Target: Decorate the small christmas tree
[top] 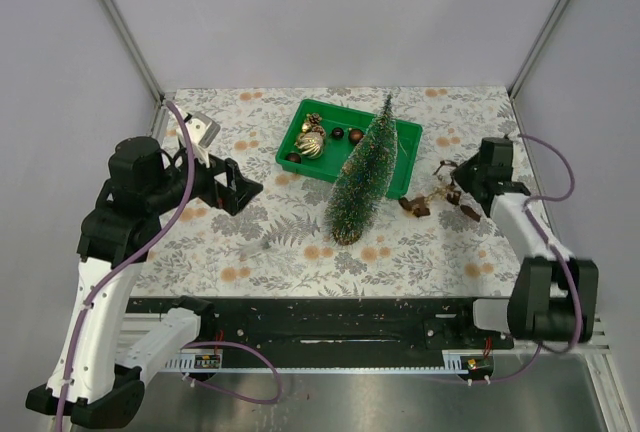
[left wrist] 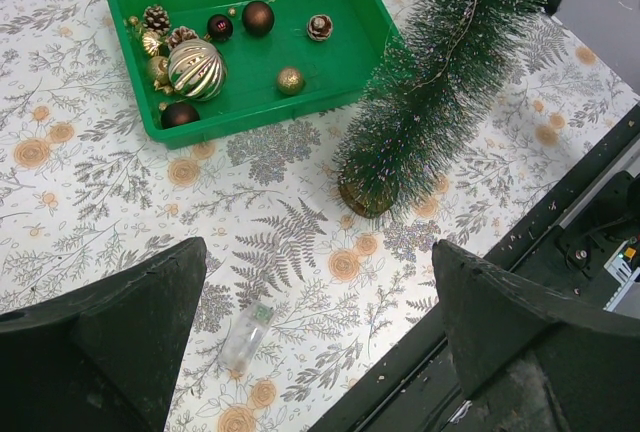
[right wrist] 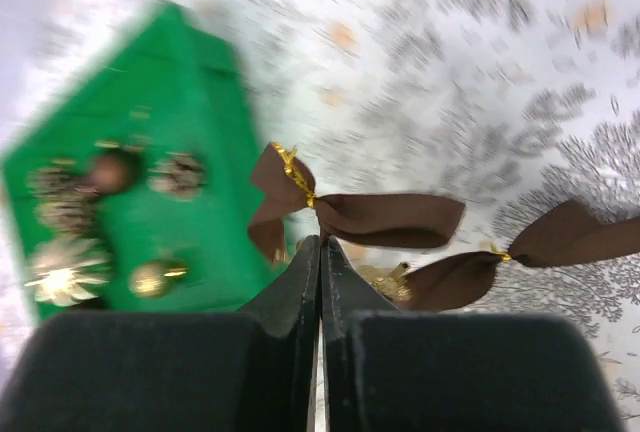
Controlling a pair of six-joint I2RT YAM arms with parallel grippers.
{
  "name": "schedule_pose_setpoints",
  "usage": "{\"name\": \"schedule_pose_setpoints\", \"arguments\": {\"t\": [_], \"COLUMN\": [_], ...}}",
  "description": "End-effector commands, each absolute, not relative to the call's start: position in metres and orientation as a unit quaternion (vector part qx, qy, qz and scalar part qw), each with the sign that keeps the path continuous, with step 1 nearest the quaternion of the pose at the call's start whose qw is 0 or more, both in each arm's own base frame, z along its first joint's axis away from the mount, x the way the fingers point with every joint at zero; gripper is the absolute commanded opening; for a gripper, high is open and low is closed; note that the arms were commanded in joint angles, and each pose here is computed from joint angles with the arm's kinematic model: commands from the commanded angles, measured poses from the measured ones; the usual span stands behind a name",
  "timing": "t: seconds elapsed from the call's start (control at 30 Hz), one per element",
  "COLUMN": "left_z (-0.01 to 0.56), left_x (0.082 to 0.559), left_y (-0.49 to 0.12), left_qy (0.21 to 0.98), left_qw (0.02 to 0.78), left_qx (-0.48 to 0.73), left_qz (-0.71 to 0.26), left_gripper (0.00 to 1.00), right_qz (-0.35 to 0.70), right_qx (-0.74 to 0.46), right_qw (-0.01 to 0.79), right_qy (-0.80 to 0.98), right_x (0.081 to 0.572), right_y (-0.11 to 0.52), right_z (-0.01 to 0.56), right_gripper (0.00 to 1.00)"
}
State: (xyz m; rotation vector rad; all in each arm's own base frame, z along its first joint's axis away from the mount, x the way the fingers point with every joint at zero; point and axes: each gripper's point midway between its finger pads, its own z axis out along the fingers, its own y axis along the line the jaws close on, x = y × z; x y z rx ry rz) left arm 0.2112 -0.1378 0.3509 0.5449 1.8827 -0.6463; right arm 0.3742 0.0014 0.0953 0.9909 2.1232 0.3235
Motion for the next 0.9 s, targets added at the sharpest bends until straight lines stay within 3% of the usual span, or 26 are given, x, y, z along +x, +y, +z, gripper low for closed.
{"name": "schedule_pose_setpoints", "arguments": {"t": [0.0, 0.5, 0.87], "left_z": [0.361, 0.394, 0.434], "left_x": [0.211, 0.184, 0.145], "left_y": [-0.140, -0.157, -0.192], "left_qy": [0.764, 0.715, 0.592], "left_qw": [0.535, 0.548, 0.566], "left_qx": [0.229, 0.279, 0.383], "left_qz": [-0.277, -0.332, -0.427], "left_gripper": [0.99, 0.99, 0.99], "right_qz": [0.161, 0.264, 0.449], "right_qx": [0.354, 0.126, -0.064], "right_qw": [0.529, 0.704, 0.704], "right_qy": [0.754, 0.648, 0.547], "right_x": [0.372, 0.250, 0.171], "right_y": [-0.007, 0.047, 0.123], "right_z": [0.240, 0.483, 0.565], "right_gripper": [0.00, 0.00, 0.00]}}
